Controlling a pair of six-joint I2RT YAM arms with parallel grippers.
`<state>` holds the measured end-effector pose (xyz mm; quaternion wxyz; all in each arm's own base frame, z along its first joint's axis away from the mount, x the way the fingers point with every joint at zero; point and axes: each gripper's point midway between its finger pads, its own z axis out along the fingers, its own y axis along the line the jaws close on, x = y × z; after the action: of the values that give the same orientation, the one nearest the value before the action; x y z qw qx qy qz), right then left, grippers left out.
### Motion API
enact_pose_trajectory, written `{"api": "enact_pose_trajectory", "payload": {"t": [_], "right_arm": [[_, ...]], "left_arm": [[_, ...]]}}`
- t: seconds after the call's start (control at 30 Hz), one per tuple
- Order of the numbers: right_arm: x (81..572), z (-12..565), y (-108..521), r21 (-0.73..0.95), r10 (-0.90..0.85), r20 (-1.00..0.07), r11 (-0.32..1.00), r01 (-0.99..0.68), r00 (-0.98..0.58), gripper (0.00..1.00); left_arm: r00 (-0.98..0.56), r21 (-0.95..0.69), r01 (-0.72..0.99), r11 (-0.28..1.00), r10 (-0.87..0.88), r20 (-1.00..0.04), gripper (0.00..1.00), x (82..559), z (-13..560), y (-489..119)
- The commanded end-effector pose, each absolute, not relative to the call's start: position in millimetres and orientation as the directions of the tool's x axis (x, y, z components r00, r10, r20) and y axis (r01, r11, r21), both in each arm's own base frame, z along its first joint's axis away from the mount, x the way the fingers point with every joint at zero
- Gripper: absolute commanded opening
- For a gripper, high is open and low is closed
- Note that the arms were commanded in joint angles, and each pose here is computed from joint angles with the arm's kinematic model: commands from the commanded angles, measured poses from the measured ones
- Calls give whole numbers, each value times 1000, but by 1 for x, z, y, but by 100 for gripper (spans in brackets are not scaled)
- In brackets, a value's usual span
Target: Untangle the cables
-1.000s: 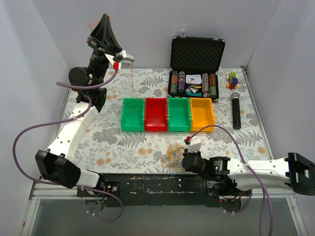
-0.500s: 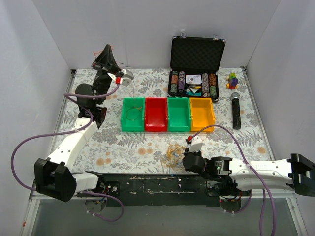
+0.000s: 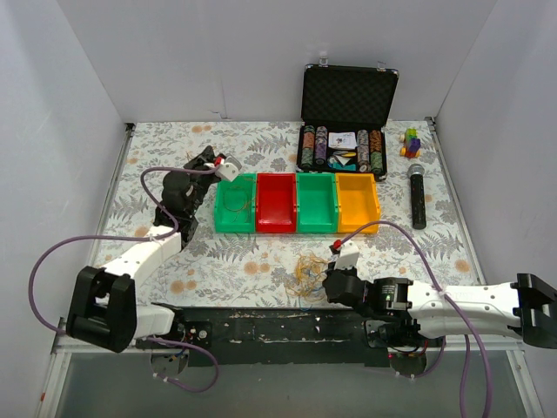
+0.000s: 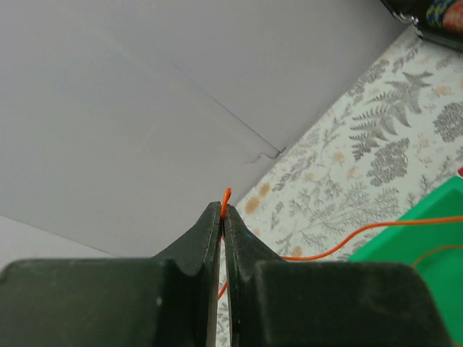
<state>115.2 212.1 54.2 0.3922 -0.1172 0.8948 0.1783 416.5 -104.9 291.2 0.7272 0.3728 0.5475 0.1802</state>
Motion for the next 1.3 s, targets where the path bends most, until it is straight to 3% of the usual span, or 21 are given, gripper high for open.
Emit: {"api": "enact_pose_trajectory", "payload": {"t": [0.0,0.27,0.43,0.53,0.63,0.8,0.93,1.1,1.27], "right_arm": [[117,63,212,251,-31,-751,910,-329,-659,1],[117,65,212,263,-14,-748,912,-316,-664,1],[117,70,210,264,-9,-749,913,-310,-662,1],[118,71,210,263,-11,-754,911,-318,-656,1],[118,71,211,253,-22,-759,911,-325,-651,1],[118,68,213,247,-29,-752,914,-322,-659,1],[117,68,213,254,-22,-750,913,-319,-661,1],[118,70,212,261,-12,-754,912,-315,-657,1],[119,72,209,264,0,-755,915,-304,-656,1]], "left_arm": [[345,744,101,660,679,-649,0,419,292,-100],[281,746,231,625,691,-666,0,433,234,-112],[98,776,-3,631,772,-628,0,462,229,-40],[38,709,-38,705,710,-704,0,468,241,-4],[67,709,-44,703,711,-700,0,458,249,0],[258,727,149,670,684,-683,0,430,252,-51],[319,715,322,620,640,-699,0,413,237,-98],[295,687,488,538,640,-710,0,400,202,-131],[254,671,531,517,659,-708,0,400,180,-135]]}}
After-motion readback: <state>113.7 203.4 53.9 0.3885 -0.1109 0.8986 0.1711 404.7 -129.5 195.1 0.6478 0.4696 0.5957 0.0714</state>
